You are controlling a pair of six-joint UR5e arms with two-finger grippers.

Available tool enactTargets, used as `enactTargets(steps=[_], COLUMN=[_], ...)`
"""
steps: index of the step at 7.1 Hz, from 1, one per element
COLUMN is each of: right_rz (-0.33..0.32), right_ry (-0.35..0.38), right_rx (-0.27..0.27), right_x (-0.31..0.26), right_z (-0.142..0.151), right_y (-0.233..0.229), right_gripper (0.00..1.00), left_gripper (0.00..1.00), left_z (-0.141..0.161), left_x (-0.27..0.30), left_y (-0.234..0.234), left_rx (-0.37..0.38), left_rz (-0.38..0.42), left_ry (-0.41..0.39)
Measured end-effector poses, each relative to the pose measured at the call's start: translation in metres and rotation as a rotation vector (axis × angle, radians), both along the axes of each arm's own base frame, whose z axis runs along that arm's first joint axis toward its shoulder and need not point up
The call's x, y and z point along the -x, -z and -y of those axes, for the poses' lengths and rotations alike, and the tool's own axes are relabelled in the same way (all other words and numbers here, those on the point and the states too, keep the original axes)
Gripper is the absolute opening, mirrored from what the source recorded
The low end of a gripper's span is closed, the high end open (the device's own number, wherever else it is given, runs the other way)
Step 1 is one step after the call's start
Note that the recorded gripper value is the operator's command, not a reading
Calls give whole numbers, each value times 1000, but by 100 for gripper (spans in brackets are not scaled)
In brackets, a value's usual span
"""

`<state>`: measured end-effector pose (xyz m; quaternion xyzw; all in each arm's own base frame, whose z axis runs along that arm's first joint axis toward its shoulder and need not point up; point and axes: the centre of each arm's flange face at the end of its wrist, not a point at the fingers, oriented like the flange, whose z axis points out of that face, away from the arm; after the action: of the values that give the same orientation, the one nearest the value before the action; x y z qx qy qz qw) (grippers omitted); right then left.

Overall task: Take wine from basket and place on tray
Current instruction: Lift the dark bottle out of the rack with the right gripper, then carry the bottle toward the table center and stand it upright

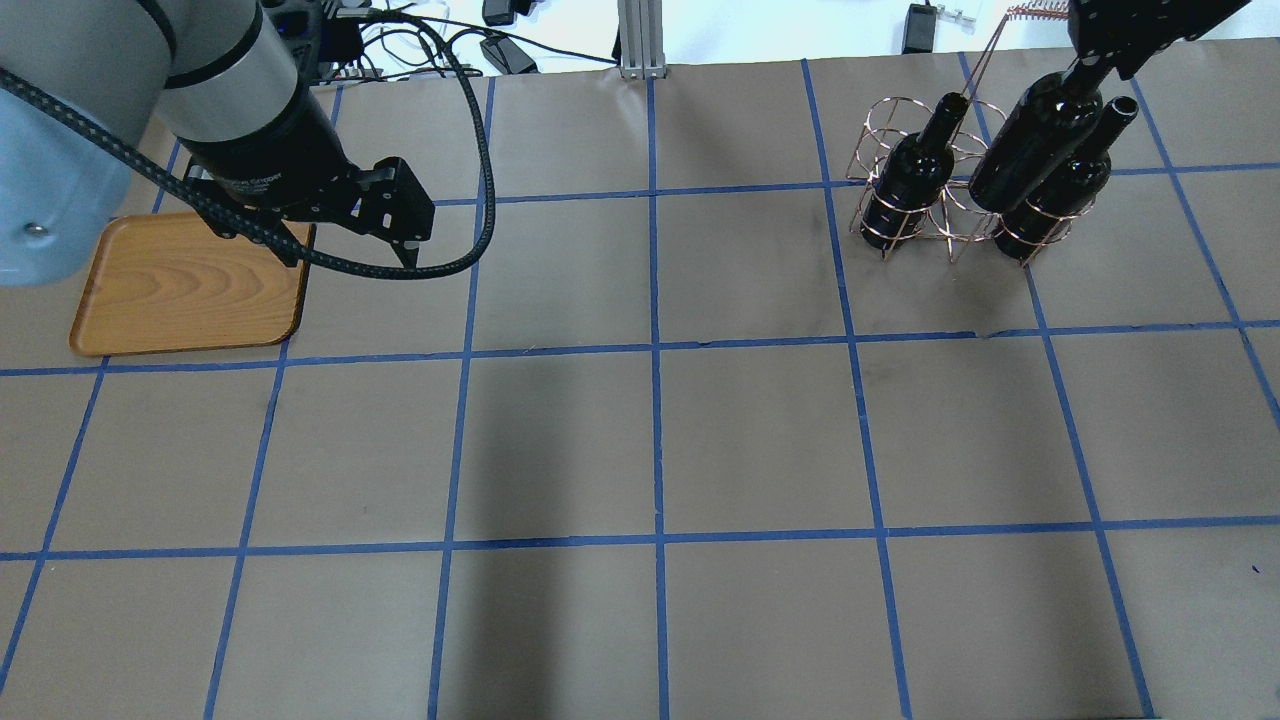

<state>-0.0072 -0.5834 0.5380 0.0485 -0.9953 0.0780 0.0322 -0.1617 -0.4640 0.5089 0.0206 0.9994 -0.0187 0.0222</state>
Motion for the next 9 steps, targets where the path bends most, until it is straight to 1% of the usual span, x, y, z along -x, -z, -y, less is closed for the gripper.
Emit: enactTargets(steps=[1,2,4,7,8,9], right_rz=[4,15,46,90,101,115], right_ry=[-9,2,75,192,221,244], right_rx=[1,1,-7,-31,-35,-28], right_x=[-10,-25,-87,-196,-230,-267], right_z=[-20,-31,-43,-65,-74,-86], right_y=[-20,-30,-31,-14,-1,18], right_gripper=[0,0,0,0,0,0], left_gripper=[100,100,100,100,100,100], left_z=[0,-1,-3,-4,-4,-4], left_x=[-1,-2,-11,-32,-34,-35], left_y=[-1,-3,-10,-17,-17,-17], left_rx=[2,6,18,28,28,28], left_rz=[1,1,-1,-6,-6,-6], left_ry=[0,3,-9,-40,-43,-43])
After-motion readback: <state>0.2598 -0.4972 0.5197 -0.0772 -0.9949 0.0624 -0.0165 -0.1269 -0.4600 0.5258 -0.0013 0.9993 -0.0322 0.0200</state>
